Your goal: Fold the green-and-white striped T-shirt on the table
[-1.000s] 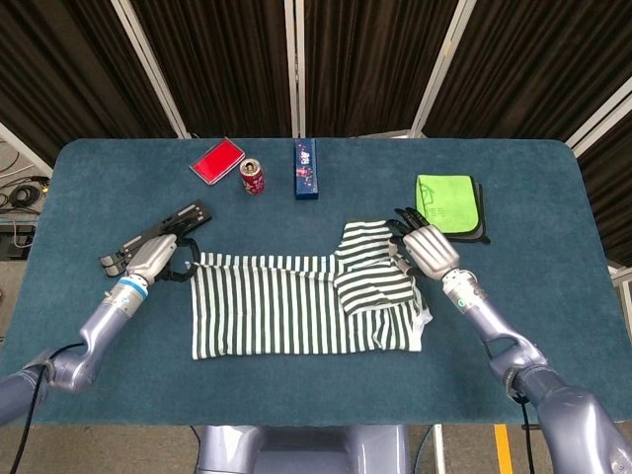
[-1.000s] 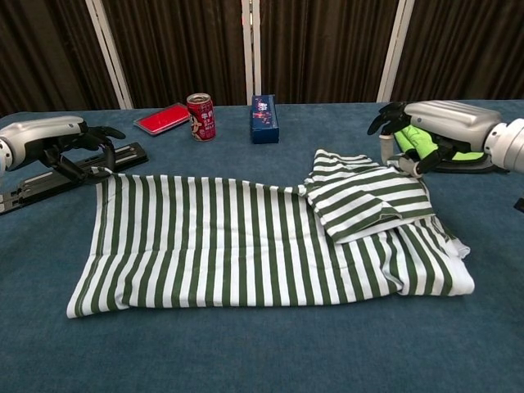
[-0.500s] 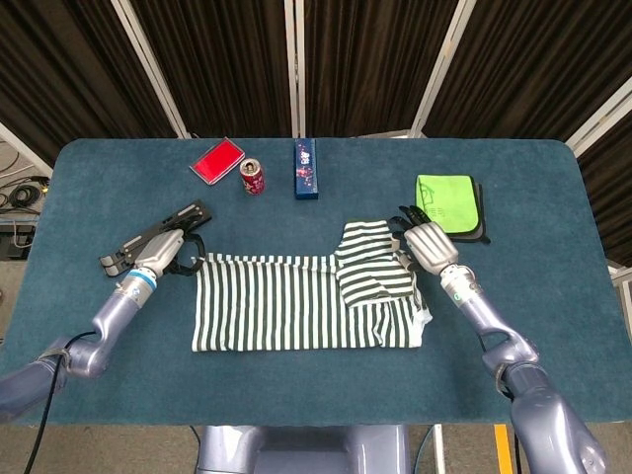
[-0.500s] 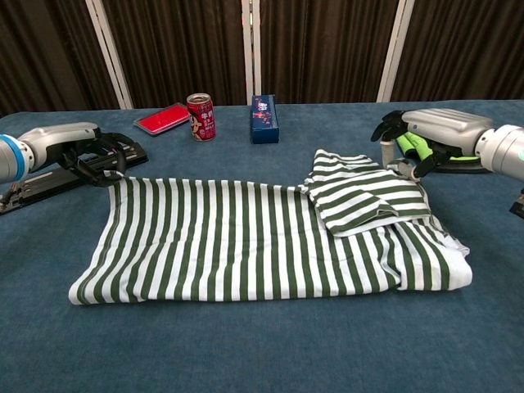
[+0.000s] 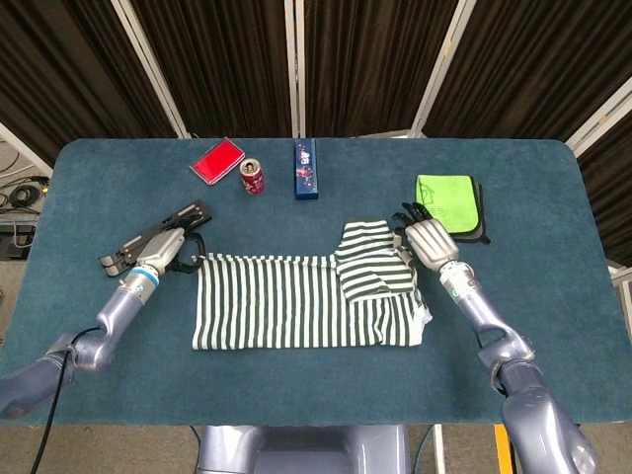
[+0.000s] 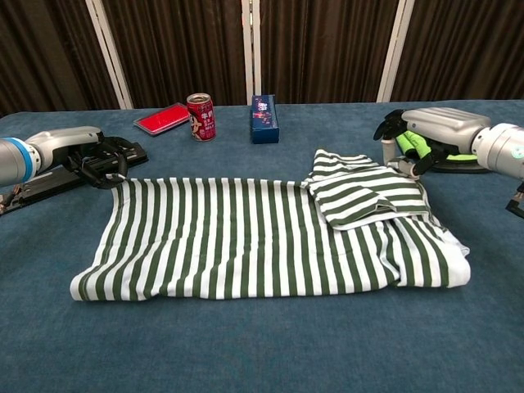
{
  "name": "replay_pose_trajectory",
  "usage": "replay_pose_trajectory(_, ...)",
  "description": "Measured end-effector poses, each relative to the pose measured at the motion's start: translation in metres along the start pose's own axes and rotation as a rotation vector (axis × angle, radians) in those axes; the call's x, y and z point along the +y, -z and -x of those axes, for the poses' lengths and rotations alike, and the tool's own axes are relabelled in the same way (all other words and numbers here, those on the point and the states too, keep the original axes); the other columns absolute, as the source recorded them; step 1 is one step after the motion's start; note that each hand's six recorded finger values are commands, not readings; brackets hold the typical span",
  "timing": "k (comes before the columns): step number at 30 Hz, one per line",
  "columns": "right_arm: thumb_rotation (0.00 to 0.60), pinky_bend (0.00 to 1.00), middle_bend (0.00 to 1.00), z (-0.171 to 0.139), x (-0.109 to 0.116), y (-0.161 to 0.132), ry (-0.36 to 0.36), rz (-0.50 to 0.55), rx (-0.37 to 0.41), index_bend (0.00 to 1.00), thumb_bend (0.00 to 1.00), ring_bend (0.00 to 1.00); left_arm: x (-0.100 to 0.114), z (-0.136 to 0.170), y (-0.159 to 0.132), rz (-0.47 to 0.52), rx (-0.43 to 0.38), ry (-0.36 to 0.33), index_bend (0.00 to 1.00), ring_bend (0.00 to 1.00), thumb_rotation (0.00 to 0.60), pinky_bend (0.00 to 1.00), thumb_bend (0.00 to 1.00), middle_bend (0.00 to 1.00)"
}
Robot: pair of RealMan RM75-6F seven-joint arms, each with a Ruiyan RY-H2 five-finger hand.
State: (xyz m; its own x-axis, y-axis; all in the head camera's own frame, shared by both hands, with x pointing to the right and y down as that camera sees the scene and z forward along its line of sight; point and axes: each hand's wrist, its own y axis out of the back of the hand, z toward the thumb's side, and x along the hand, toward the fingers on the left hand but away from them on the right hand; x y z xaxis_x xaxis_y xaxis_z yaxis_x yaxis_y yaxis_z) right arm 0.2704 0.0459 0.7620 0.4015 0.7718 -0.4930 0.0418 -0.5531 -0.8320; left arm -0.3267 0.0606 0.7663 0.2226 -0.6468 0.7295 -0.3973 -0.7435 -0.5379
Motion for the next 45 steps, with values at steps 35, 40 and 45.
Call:
replay_pose_trajectory(35,0.6,0.0,0.0,-0.002,-0.009,0.012,-0.063,-0.107,-0.037,0.0,0.0,0.0,0.052,0.028,-0.007,-0.054,-0.083,-0.148,0.0,0.0,0.6,0.0,0.33,0.0)
replay_pose_trajectory(40,0.6,0.0,0.0,-0.006,-0.008,0.017,-0.074,-0.131,-0.04,0.0,0.0,0.0,0.055,0.035,-0.008,-0.05,-0.091,-0.15,0.0,0.0,0.6,0.0,0.33,0.0)
replay_pose_trajectory(45,0.6,0.0,0.0,-0.016,-0.004,0.023,-0.066,-0.166,-0.024,0.0,0.0,0.0,0.06,0.046,-0.007,-0.055,-0.102,-0.161,0.0,0.0,0.6,0.0,0.33,0.0)
